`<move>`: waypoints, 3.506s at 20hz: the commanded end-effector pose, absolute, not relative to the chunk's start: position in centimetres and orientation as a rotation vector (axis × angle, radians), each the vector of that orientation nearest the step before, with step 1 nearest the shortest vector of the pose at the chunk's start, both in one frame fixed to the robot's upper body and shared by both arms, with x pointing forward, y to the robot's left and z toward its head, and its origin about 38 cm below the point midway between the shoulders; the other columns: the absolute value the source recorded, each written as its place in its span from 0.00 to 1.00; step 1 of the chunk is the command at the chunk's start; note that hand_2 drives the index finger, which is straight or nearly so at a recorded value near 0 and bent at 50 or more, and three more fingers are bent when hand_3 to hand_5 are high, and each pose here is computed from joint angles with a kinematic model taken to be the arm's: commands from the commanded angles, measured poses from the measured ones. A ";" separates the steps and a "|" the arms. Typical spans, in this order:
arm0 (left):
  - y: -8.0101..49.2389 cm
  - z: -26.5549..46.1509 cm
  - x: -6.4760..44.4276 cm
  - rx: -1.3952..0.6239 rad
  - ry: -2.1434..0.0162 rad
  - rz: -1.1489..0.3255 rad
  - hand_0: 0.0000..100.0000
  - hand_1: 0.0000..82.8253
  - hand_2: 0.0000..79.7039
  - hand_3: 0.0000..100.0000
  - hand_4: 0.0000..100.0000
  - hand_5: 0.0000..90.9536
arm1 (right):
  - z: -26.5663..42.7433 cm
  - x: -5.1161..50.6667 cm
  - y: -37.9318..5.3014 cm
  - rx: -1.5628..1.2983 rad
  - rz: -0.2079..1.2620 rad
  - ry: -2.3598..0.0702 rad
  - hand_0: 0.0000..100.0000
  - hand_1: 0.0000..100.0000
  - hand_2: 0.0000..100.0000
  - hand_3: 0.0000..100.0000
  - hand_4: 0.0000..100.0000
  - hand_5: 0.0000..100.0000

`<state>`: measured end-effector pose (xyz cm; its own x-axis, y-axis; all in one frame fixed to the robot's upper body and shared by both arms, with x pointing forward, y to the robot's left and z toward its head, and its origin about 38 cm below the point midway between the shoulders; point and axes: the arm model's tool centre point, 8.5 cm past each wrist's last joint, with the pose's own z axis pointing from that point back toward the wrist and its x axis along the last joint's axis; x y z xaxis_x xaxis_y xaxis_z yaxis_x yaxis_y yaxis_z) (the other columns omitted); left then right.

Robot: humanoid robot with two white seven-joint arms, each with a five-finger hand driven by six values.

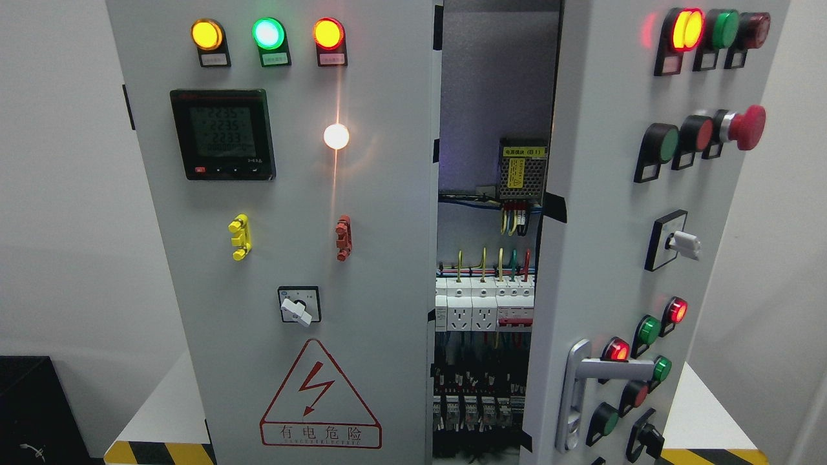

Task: Open door with both hands

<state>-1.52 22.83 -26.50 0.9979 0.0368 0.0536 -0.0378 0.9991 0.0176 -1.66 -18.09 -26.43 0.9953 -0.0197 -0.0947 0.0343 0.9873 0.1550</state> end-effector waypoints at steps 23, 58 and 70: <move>25.6 -21.5 9.5 -0.028 -0.584 -0.007 0.00 0.00 0.00 0.00 0.00 0.00 | -26.4 -1.7 -18.1 0.157 -0.027 0.092 0.00 0.00 0.00 0.00 0.00 0.00; 24.5 11.4 27.1 -0.437 -1.494 -0.446 0.00 0.00 0.00 0.00 0.00 0.00 | -26.4 -1.7 -18.1 0.157 -0.027 0.092 0.00 0.00 0.00 0.00 0.00 0.00; 24.3 19.1 29.3 -0.566 -1.647 -0.476 0.00 0.00 0.00 0.00 0.00 0.00 | -26.4 -1.7 -18.1 0.157 -0.027 0.092 0.00 0.00 0.00 0.00 0.00 0.00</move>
<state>29.99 24.85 13.22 -0.0089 0.0863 0.9962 0.5074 0.8588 -0.0699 -1.66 -18.10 -26.43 0.9953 -0.0197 -0.0951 0.0343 0.9873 0.1550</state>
